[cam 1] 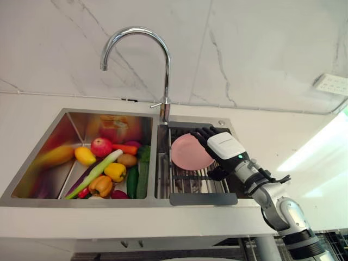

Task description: Walk over to the sink, pick up the cup, carry it to the dishwasher, place the cup inside the dishwasher, then close the dishwasher door

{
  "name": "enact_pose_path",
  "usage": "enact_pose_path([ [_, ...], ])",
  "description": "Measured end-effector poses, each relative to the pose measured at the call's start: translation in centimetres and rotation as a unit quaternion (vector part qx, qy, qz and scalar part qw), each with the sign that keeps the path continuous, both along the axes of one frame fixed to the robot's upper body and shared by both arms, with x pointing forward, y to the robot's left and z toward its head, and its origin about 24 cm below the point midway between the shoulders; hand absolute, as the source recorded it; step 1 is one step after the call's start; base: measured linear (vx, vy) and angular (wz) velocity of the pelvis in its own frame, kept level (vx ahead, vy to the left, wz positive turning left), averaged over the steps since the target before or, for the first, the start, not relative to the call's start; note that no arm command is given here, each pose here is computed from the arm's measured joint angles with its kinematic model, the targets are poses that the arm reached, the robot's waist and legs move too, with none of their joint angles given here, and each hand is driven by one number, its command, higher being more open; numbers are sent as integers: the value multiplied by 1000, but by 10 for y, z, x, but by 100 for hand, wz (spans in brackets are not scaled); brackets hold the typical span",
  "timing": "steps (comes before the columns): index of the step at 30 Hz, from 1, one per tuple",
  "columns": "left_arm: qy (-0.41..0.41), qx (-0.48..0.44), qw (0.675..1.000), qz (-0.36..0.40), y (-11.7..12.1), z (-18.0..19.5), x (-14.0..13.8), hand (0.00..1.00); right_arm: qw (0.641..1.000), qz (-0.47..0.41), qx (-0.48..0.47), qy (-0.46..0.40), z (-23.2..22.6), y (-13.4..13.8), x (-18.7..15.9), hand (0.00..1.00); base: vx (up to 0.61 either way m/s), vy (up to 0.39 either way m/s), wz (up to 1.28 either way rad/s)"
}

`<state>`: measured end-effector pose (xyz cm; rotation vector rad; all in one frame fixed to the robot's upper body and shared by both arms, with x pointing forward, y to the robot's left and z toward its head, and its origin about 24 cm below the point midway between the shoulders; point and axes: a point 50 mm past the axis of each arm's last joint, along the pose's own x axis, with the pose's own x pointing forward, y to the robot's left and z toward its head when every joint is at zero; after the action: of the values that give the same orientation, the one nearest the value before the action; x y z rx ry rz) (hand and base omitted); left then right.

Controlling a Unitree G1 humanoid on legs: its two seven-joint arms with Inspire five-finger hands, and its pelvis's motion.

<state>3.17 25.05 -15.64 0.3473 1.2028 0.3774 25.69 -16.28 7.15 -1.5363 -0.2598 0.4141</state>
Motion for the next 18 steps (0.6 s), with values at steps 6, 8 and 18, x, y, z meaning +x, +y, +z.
enact_pose_path([
  [6,1,-1,1000,-1,0,0,-1,100,999,-6,-13,39,-19,0,3,100,-65,-25,4],
  [8,0,-3,1000,-4,-1,0,0,100,999,-9,-19,46,-22,1,6,100,-71,-26,5],
  [18,1,-9,1000,-7,-1,0,0,100,998,-13,-44,51,-26,0,13,100,-24,-7,3],
])
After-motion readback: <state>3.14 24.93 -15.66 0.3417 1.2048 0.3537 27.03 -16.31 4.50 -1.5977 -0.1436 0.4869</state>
